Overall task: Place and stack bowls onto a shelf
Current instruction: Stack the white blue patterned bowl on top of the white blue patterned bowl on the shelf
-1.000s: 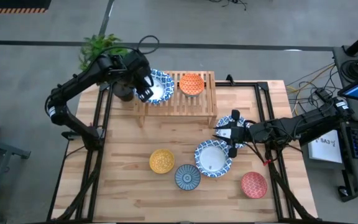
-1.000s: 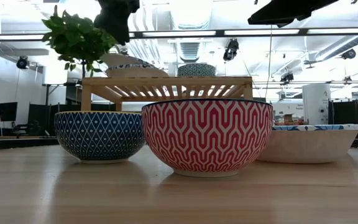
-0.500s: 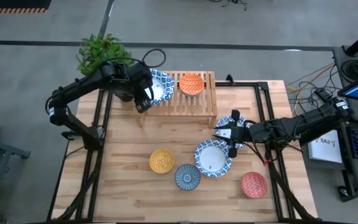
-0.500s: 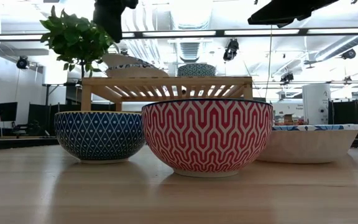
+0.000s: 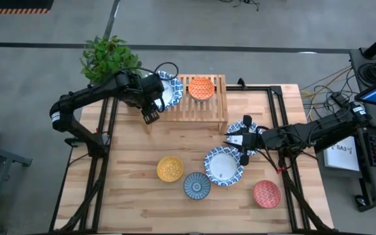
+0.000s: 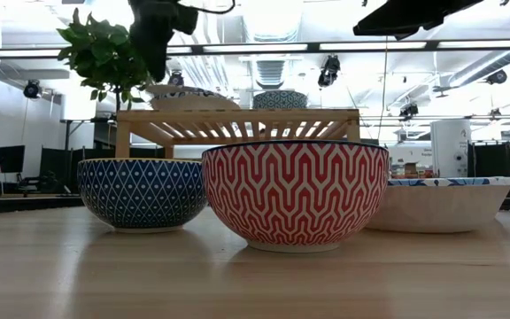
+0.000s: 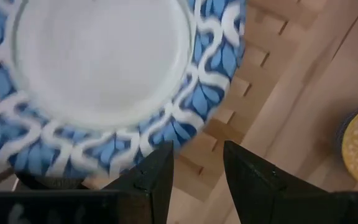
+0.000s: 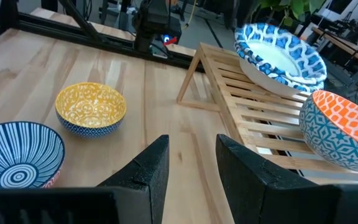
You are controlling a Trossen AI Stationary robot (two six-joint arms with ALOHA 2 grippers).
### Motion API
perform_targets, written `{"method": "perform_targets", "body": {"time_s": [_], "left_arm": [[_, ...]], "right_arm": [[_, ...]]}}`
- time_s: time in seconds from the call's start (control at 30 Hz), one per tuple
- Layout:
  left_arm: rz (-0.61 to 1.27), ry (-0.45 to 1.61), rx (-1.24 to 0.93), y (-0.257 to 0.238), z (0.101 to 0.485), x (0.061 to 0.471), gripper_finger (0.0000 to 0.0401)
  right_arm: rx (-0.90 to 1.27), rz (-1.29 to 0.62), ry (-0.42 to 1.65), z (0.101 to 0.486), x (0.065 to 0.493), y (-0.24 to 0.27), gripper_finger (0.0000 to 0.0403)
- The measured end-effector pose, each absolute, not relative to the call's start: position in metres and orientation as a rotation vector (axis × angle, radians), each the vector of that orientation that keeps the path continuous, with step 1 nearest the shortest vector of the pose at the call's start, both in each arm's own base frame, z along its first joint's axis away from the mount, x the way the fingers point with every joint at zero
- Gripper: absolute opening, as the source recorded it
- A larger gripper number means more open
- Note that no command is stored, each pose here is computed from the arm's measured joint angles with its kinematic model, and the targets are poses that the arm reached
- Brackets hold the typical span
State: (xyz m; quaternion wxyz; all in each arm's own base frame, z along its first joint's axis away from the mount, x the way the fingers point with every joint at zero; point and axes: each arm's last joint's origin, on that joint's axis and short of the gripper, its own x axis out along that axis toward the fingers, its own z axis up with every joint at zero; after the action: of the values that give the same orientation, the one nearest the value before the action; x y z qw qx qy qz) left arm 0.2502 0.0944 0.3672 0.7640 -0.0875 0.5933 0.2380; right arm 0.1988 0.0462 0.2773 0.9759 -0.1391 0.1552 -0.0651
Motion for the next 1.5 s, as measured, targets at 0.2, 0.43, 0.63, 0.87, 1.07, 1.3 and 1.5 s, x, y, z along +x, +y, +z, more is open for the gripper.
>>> {"method": "perform_targets", "body": {"time_s": [0.2, 0.43, 0.63, 0.87, 1.07, 1.3, 1.5], "left_arm": [[0.544, 1.301, -0.175, 0.096, 0.359, 0.252, 0.0122], [0.559, 1.297, -0.174, 0.096, 0.358, 0.252, 0.0122], [0.547, 1.283, -0.164, 0.092, 0.359, 0.255, 0.0122], [0.452, 1.197, -0.089, 0.065, 0.354, 0.266, 0.0122], [0.3, 1.079, 0.043, 0.029, 0.343, 0.261, 0.0122], [0.163, 0.861, 0.155, 0.0, 0.319, 0.228, 0.0122], [0.146, 0.625, 0.16, -0.002, 0.31, 0.195, 0.0122]], "right_arm": [[-0.283, -0.131, 0.317, 0.276, 0.199, 0.046, 0.0121], [-0.283, -0.131, 0.317, 0.276, 0.199, 0.046, 0.0121], [-0.283, -0.131, 0.317, 0.276, 0.199, 0.046, 0.0121], [-0.242, -0.138, 0.319, 0.274, 0.199, 0.046, 0.0121], [-0.129, -0.158, 0.33, 0.267, 0.198, 0.045, 0.0121], [0.071, -0.19, 0.321, 0.264, 0.198, 0.046, 0.0121], [0.162, -0.214, 0.351, 0.252, 0.209, 0.049, 0.0121]]}}
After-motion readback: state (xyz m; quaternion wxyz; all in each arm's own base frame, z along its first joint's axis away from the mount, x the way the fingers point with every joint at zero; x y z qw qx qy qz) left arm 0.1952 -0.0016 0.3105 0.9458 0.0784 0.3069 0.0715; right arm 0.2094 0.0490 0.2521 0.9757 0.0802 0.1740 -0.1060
